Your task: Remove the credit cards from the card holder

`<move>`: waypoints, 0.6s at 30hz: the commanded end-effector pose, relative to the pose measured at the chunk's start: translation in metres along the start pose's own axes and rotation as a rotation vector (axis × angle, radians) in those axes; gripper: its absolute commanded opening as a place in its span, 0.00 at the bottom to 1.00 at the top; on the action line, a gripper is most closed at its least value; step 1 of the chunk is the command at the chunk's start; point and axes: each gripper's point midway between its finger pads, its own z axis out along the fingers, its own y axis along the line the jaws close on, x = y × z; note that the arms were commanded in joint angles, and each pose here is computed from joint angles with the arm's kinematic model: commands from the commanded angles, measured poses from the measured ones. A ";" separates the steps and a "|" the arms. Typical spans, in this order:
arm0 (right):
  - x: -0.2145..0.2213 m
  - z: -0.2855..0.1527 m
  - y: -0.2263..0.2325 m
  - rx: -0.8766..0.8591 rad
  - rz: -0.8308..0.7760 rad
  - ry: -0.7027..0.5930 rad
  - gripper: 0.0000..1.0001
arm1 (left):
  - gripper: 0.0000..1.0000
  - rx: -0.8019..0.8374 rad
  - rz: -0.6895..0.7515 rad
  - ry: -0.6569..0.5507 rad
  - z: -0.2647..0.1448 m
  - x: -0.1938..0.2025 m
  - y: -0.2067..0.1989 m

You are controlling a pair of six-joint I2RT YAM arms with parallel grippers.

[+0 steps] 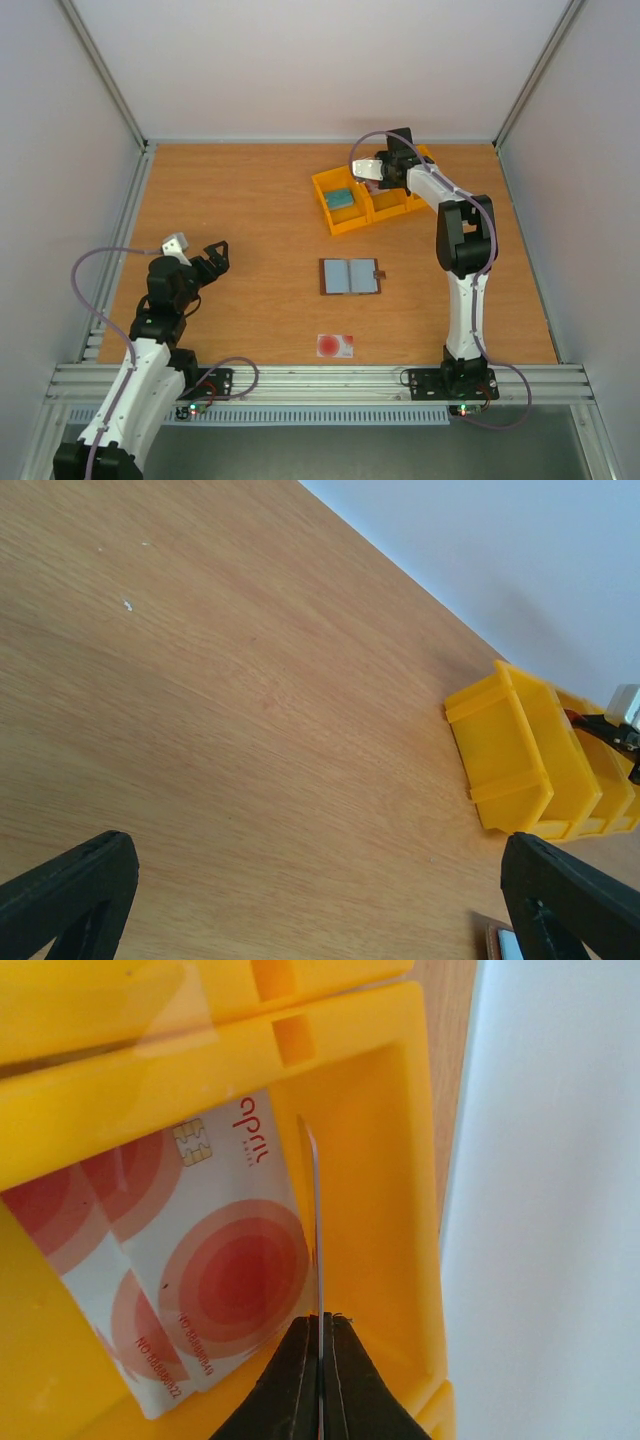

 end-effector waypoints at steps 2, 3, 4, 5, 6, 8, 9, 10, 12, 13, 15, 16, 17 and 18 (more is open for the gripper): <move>0.008 0.012 -0.004 0.058 -0.054 0.032 0.14 | 0.99 0.036 0.018 -0.050 0.000 -0.011 -0.008; 0.008 0.011 -0.004 0.066 -0.052 0.029 0.24 | 0.99 0.040 0.015 -0.048 0.000 -0.010 -0.008; 0.006 0.011 -0.003 0.069 -0.050 0.023 0.32 | 0.99 0.045 0.014 -0.046 0.000 -0.010 -0.009; 0.005 0.009 -0.002 0.068 -0.048 0.017 0.41 | 0.99 0.050 0.012 -0.043 0.001 -0.009 -0.010; 0.004 0.007 -0.002 0.067 -0.046 0.013 0.48 | 0.99 0.054 0.011 -0.041 0.001 -0.009 -0.011; 0.004 -0.001 -0.004 0.074 -0.038 0.013 0.61 | 0.99 0.058 0.009 -0.038 0.000 -0.008 -0.011; 0.003 -0.007 -0.006 0.084 -0.030 0.012 0.64 | 0.99 0.060 0.007 -0.036 0.000 -0.008 -0.011; 0.002 -0.014 -0.010 0.100 -0.024 0.008 0.65 | 0.99 0.061 0.004 -0.036 0.000 -0.008 -0.011; -0.001 -0.029 -0.013 0.120 -0.015 -0.004 0.66 | 0.99 0.065 0.001 -0.031 0.000 -0.007 -0.012; -0.002 -0.036 -0.014 0.121 -0.005 -0.013 0.68 | 0.99 0.068 0.000 -0.028 0.000 -0.006 -0.012; -0.004 -0.050 -0.015 0.113 0.019 -0.020 0.71 | 0.99 0.073 -0.004 -0.024 0.000 -0.005 -0.013; -0.004 -0.055 -0.017 0.117 0.032 -0.017 0.73 | 0.99 0.078 -0.005 -0.022 0.000 -0.005 -0.014; -0.003 -0.060 -0.023 0.147 0.052 -0.009 0.76 | 0.99 0.083 -0.006 -0.020 0.000 -0.004 -0.015; 0.000 -0.066 -0.034 0.206 0.084 0.008 0.82 | 0.99 0.116 0.000 -0.036 -0.001 -0.008 -0.022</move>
